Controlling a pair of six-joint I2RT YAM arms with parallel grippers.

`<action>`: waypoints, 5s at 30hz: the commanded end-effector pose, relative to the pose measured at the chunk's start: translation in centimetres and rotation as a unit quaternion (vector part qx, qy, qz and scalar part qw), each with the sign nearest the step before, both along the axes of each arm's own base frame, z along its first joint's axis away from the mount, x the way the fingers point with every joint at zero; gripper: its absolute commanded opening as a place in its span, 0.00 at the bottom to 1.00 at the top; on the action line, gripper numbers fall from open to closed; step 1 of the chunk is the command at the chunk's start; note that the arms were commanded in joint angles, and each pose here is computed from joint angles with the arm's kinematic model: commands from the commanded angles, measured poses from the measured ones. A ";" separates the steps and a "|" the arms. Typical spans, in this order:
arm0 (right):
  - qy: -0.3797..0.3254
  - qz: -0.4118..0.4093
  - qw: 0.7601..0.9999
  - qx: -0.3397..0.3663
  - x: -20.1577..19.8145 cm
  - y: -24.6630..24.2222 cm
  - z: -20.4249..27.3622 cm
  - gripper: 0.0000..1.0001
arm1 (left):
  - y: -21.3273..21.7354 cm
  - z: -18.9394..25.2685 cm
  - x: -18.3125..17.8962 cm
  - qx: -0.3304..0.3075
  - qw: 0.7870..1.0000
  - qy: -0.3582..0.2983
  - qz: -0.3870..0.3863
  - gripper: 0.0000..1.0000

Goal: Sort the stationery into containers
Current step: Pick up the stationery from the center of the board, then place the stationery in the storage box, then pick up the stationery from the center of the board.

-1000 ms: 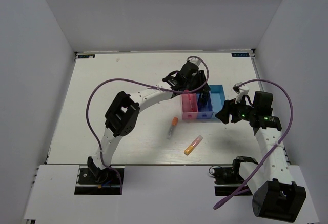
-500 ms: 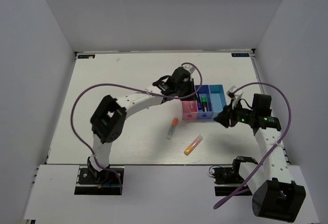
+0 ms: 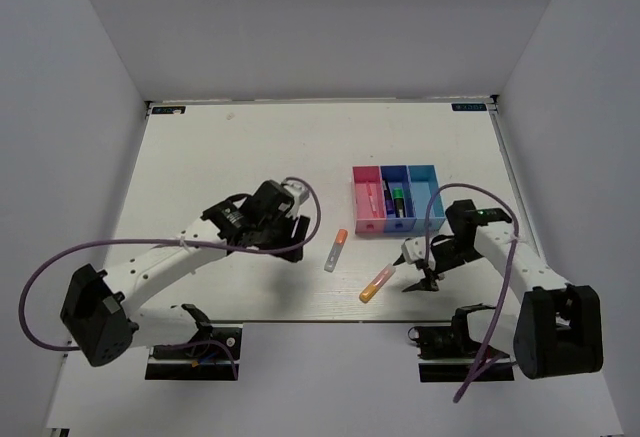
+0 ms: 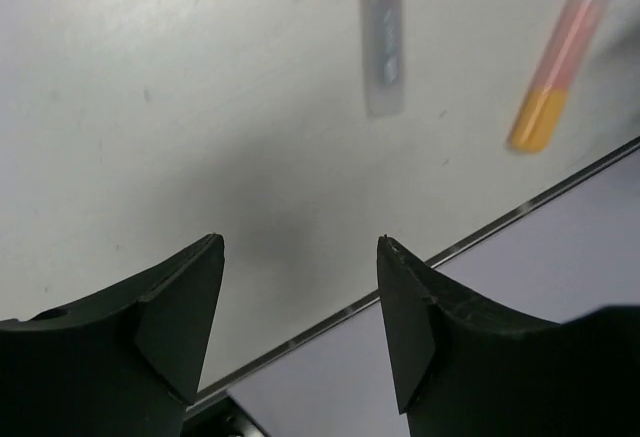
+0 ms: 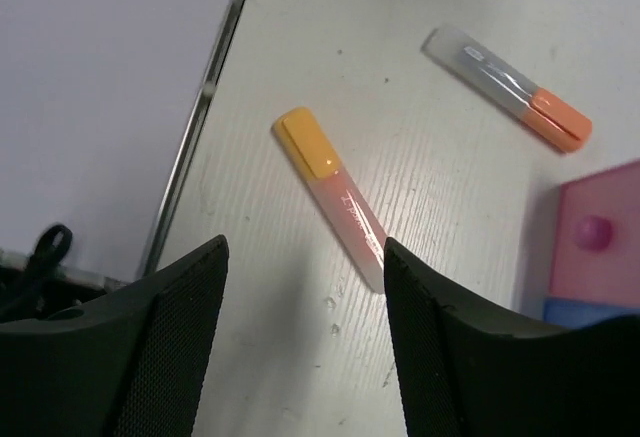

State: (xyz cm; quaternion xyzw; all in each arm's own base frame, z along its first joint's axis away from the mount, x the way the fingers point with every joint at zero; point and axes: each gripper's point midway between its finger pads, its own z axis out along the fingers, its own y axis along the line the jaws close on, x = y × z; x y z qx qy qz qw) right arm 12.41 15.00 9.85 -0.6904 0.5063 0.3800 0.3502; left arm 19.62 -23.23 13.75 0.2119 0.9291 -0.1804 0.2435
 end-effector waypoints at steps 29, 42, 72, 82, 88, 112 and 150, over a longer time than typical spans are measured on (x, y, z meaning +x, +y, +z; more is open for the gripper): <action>-0.041 0.193 0.946 -0.257 2.5 1.5 -8.5 0.55 | 7.0 -3.2 -2.8 0.033 0.999 -0.040 0.004 0.76; -0.094 0.135 0.934 -0.317 2.0 -1.1 -12.8 0.18 | 7.0 -3.5 -2.9 0.034 0.999 -0.038 0.005 0.76; -0.119 -0.576 0.802 -0.105 16.4 -2.8 8.0 0.00 | 0.3 -2.7 -2.5 -0.062 0.994 -0.006 -0.093 0.75; -0.076 -0.689 0.702 -0.162 21.2 -6.2 6.3 0.00 | -5.5 -3.4 0.8 -0.077 0.991 -0.028 -0.105 0.75; -0.025 -0.710 0.681 -0.179 22.9 -6.8 4.7 0.00 | -8.9 -4.6 3.0 -0.080 0.991 -0.034 -0.104 0.77; 0.120 -0.704 0.689 -0.123 21.4 -7.4 3.9 0.54 | -11.2 -10.2 6.0 0.043 0.996 -0.048 -0.065 0.75; 0.112 -0.771 0.627 0.011 18.2 -12.9 7.8 0.46 | -20.5 8.4 7.0 -0.204 0.969 -0.116 -0.076 0.01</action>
